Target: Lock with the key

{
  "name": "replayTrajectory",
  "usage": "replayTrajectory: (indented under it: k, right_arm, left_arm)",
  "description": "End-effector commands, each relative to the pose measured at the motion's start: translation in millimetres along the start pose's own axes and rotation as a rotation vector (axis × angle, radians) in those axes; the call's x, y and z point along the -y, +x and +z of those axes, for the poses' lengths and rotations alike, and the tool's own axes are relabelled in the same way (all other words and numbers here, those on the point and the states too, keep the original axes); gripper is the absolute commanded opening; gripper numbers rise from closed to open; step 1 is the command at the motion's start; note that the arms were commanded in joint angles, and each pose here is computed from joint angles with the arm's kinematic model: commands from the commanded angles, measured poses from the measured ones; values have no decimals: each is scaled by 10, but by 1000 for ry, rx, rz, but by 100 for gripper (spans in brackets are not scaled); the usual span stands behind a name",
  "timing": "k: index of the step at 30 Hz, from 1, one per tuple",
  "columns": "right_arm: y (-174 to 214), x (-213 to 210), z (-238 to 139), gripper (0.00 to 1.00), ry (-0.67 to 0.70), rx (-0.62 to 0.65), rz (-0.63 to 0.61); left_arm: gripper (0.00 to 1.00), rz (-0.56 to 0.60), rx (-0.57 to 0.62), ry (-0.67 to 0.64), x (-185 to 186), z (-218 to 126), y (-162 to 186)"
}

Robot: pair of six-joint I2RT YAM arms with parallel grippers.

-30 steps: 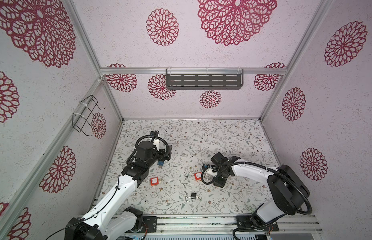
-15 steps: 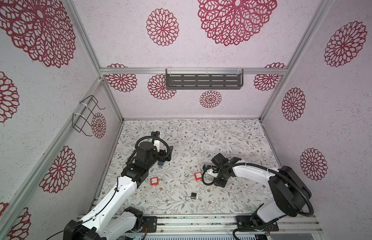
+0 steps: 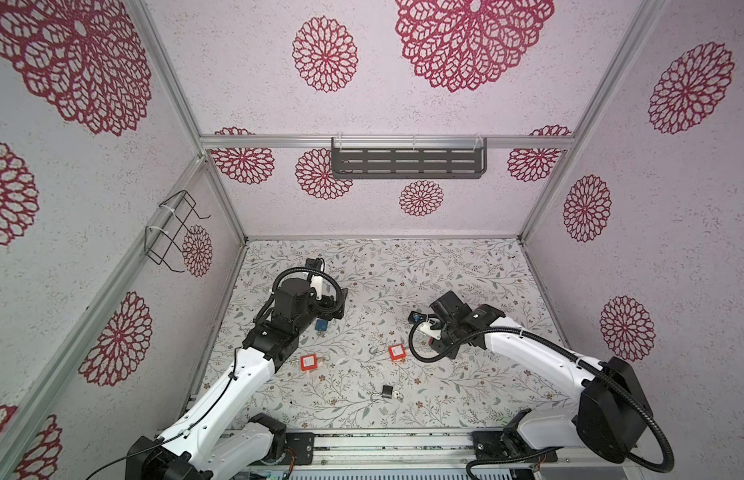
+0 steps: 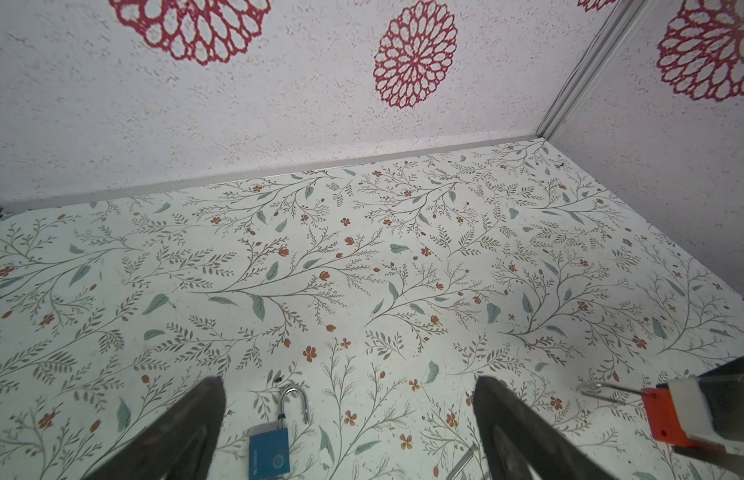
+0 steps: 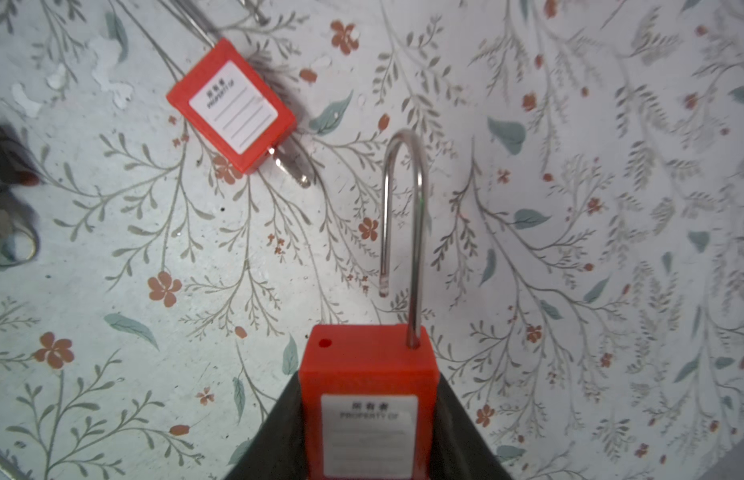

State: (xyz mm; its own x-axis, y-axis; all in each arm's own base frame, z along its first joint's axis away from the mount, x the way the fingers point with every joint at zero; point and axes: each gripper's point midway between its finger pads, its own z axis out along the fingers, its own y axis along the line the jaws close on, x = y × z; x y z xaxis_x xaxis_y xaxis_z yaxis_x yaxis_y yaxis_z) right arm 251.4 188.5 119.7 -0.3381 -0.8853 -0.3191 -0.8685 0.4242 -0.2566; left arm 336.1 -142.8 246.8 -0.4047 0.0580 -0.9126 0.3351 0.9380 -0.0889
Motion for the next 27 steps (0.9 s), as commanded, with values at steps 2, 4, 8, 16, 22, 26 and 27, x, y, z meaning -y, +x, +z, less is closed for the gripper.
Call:
replayTrajectory:
  k: [2,4,8,16,22,26,27]
  right_arm:
    - [-250,123,-266,33,36,83,-60]
    - [-365,154,-321,32,36,110,-75]
    - [-541,218,-402,31,50,157,-97]
    - [-780,132,-508,30,39,279,-174]
    - [-912,32,-639,30,39,392,-228]
    - [-979,3,-737,29,58,455,-251]
    - [-988,-4,-756,29,61,465,-256]
  left_arm:
    - [99,86,74,152,293,-8,-100]
    - [92,112,93,222,415,-5,-96]
    - [86,150,69,320,583,76,-27]
    - [50,242,45,602,1028,91,163]
    - [52,304,108,714,1206,13,188]
    - [54,349,111,738,1251,7,242]
    - [54,353,111,740,1254,9,249]
